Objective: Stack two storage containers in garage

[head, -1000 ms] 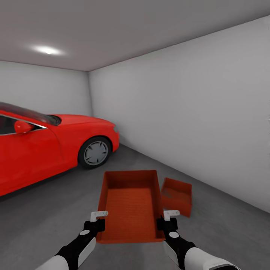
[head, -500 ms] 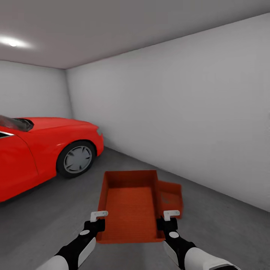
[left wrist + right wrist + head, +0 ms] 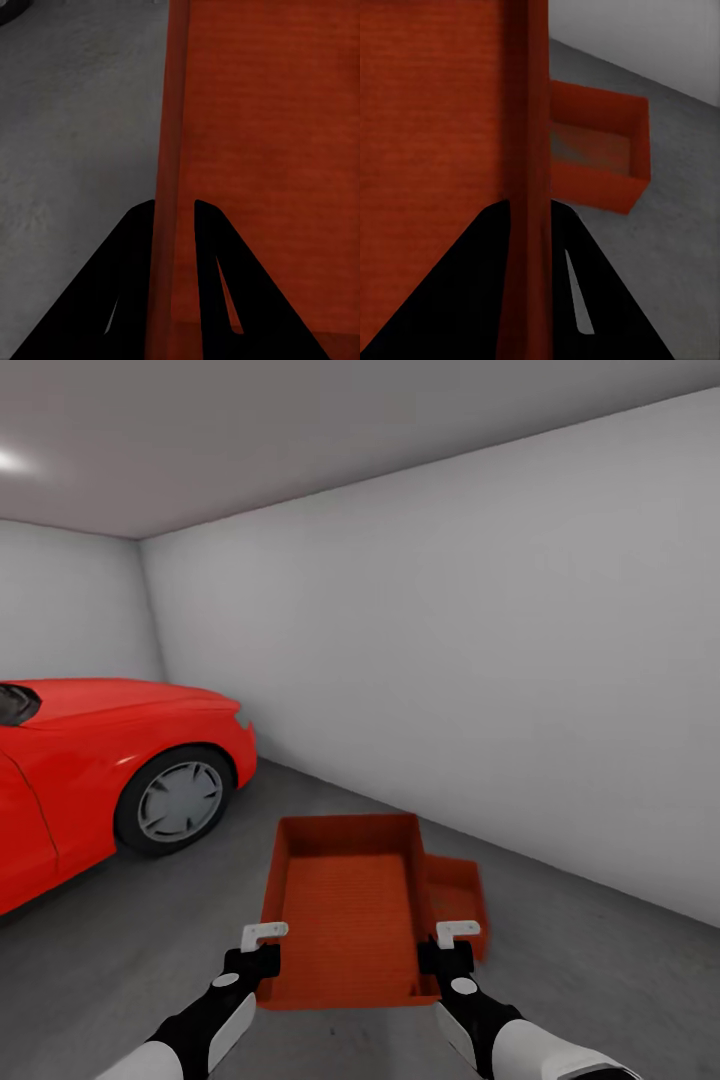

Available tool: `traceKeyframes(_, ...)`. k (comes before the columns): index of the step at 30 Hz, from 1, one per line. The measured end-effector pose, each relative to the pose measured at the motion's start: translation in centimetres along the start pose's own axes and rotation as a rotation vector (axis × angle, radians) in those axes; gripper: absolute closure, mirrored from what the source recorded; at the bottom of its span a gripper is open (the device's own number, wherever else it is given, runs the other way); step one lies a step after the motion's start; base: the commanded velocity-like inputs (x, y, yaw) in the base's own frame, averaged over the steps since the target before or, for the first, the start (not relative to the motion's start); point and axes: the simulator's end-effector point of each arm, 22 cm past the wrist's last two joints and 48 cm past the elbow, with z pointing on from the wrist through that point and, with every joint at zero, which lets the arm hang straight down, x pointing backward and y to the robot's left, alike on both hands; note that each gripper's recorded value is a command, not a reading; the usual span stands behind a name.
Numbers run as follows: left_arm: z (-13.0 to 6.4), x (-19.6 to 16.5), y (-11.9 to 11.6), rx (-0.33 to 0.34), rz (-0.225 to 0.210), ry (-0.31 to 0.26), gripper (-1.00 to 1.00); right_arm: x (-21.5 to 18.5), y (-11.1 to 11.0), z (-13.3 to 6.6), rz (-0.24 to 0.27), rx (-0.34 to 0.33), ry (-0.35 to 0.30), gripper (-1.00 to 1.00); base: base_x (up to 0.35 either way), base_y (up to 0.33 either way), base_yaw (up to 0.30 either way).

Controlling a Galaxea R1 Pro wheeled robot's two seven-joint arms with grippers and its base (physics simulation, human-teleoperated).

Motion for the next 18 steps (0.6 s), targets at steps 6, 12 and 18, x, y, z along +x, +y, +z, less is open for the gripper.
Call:
traceKeyframes(6,-0.01,0.03,-0.03,0.0,0.0,0.001,1.0,0.02,-0.03,0.01,-0.001,0.0,0.001,1.0,0.322,0.154,-0.001)
traceKeyframes(12,0.03,0.05,-0.03,0.0,0.0,0.001,1.0,0.01,-0.04,0.03,-0.002,0.001,0.0,1.0,0.215,0.103,-0.031)
traceKeyframes(18,0.08,0.05,0.14,0.002,0.0,0.001,1.0,-0.01,0.12,0.01,-0.003,0.003,0.0,1.0,0.031,0.015,-0.198)
